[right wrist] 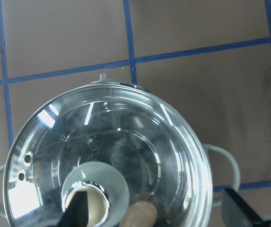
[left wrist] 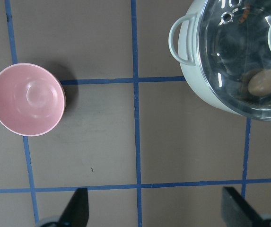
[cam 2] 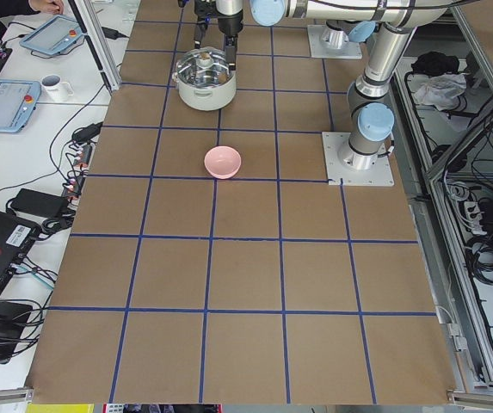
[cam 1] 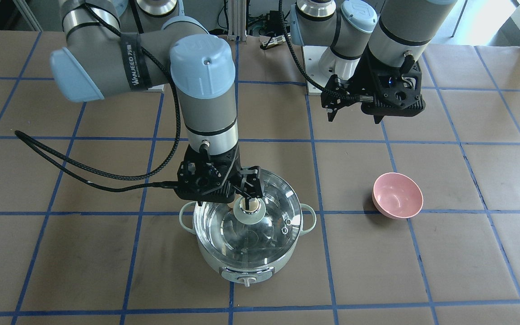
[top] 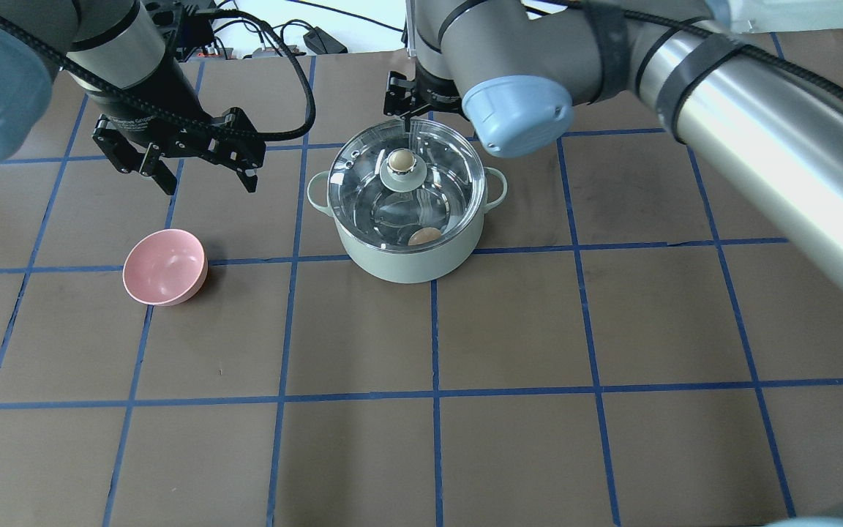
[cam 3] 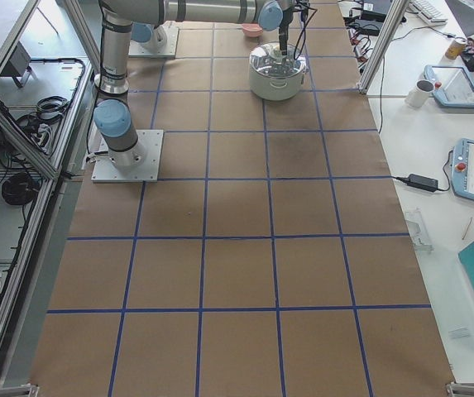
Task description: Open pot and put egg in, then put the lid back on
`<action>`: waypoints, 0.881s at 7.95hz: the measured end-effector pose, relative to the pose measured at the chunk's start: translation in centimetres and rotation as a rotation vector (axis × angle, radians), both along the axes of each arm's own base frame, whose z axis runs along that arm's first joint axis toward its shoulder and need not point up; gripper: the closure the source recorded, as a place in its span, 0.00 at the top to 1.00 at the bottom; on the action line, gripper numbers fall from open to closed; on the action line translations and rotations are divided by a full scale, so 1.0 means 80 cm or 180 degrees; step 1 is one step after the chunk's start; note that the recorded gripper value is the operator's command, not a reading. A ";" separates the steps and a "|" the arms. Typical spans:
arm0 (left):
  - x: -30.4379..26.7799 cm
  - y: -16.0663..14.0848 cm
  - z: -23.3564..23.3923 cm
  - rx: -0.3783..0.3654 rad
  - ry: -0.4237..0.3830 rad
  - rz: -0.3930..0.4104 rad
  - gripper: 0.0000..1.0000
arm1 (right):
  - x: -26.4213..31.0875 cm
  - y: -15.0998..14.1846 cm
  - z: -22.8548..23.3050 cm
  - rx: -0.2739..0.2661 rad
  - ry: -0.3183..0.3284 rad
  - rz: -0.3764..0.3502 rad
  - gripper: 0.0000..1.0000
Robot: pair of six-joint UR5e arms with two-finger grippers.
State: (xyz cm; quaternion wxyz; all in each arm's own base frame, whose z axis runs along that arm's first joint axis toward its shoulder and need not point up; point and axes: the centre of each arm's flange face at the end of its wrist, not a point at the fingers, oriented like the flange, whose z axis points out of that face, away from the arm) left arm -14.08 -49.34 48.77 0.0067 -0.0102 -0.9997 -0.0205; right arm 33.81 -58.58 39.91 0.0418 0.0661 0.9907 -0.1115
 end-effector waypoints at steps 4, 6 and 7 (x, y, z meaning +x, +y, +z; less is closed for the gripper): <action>-0.002 0.000 -0.001 0.0011 0.0008 0.0004 1.00 | -0.178 0.041 0.124 0.0376 0.0017 0.0434 1.00; -0.004 0.001 -0.001 0.0015 0.0009 -0.0007 1.00 | -0.230 0.082 0.168 0.0458 0.0065 0.0575 1.00; -0.005 0.002 -0.001 0.0017 0.0011 -0.0011 1.00 | -0.241 0.096 0.174 0.0476 0.0084 0.0607 1.00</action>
